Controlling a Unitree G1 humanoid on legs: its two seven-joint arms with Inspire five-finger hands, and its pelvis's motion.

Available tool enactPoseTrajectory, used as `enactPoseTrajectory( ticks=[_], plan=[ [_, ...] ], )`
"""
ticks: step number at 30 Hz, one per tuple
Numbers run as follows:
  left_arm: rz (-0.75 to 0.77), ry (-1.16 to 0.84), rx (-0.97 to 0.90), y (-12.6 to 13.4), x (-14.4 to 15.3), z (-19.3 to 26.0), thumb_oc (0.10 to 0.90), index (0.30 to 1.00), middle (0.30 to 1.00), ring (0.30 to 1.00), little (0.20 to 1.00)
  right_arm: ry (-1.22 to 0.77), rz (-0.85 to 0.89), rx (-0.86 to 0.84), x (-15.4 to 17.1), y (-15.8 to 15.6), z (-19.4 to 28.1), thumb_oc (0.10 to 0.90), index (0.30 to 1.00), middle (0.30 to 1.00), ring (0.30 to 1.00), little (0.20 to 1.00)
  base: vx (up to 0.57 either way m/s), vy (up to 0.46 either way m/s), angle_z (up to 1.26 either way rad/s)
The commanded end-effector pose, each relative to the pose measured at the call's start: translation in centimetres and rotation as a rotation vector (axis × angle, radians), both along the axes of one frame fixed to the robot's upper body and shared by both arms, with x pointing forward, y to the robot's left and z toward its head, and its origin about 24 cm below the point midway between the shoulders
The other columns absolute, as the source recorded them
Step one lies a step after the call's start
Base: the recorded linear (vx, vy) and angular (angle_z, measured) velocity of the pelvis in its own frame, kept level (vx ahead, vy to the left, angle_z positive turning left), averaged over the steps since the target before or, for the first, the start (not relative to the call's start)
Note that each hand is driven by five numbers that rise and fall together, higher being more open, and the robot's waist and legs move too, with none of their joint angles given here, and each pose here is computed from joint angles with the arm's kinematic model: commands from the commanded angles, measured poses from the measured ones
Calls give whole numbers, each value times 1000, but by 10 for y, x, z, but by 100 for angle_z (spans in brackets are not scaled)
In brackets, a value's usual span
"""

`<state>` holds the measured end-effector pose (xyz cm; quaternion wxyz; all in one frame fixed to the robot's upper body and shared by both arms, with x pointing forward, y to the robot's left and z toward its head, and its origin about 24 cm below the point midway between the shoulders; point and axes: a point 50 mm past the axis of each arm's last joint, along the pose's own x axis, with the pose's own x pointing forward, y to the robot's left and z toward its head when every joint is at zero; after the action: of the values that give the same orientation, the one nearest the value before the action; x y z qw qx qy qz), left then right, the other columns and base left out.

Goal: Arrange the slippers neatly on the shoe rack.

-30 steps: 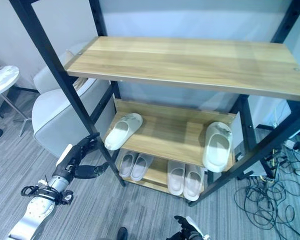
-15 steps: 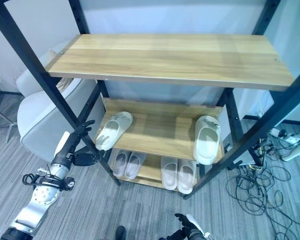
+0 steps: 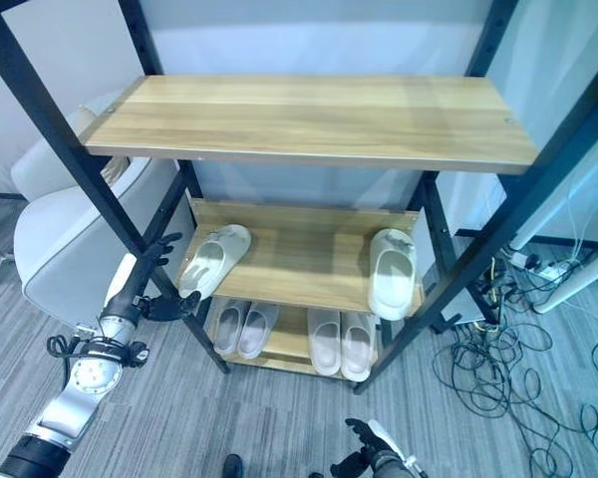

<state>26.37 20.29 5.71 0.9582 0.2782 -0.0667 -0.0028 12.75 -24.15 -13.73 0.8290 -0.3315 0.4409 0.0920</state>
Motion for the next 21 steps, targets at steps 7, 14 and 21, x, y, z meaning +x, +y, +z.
enactPoseTrajectory(
  ticks=[7, 14, 21],
  plan=[
    [87, -264, 29, 10, 40, 56, 800, 900, 900, 900, 900, -72, 103, -8, 12, 1, 11, 800, 900, 900, 900, 900, -12, 10, -8],
    [126, -269, 27, 15, 49, 61, 800, 900, 900, 900, 900, -75, 111, -13, 15, 0, 12, 800, 900, 900, 900, 900, -10, 1, -9],
    [148, -257, 49, 22, 55, 63, 800, 900, 900, 900, 900, -67, 127, -20, 16, -1, 12, 800, 900, 900, 900, 900, -4, -1, -4]
  ],
)
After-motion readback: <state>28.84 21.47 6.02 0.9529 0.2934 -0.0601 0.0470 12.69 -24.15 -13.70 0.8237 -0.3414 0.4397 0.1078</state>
